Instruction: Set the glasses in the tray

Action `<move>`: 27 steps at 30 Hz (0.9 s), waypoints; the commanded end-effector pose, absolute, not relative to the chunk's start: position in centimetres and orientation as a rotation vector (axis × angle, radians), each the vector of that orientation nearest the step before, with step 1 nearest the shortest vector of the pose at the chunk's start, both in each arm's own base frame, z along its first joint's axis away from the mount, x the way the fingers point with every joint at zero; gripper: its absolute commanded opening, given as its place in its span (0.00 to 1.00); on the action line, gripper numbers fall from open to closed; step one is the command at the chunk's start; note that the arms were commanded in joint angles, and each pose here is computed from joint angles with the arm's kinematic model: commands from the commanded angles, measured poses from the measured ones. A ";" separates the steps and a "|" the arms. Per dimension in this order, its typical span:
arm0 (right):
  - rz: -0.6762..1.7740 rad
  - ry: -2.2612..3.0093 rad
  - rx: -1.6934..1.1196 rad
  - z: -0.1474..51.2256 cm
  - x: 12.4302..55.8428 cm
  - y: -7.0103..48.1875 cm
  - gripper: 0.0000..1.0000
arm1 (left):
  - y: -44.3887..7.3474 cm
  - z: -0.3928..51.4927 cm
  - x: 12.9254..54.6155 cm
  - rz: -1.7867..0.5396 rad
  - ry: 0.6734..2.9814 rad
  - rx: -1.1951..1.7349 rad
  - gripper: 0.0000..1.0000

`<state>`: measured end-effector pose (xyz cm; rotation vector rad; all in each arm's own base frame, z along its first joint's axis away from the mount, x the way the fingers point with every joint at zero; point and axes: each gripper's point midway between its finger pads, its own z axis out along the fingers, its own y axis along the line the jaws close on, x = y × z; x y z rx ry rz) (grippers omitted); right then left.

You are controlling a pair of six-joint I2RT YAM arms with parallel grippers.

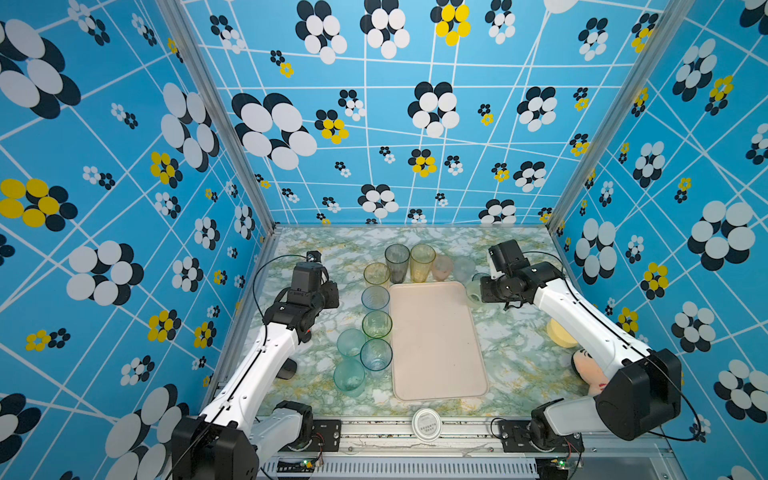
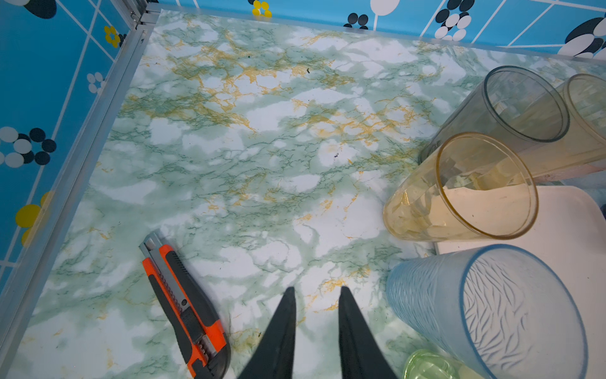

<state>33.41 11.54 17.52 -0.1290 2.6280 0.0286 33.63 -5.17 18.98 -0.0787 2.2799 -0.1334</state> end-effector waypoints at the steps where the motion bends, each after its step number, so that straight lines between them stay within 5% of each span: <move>1: 0.023 2.647 -0.247 17.4 33.3 14.8 0.02 | -5.4 18.3 33.7 -0.156 2.287 -0.075 0.25; 14: 0.129 2.667 -0.537 13.4 36.8 27.7 0.02 | -5.8 18.6 33.7 -0.181 2.282 -0.064 0.25; 27: 0.079 2.671 -0.594 11.2 39.5 30.7 0.02 | -5.7 18.1 33.5 -0.169 2.298 -0.059 0.25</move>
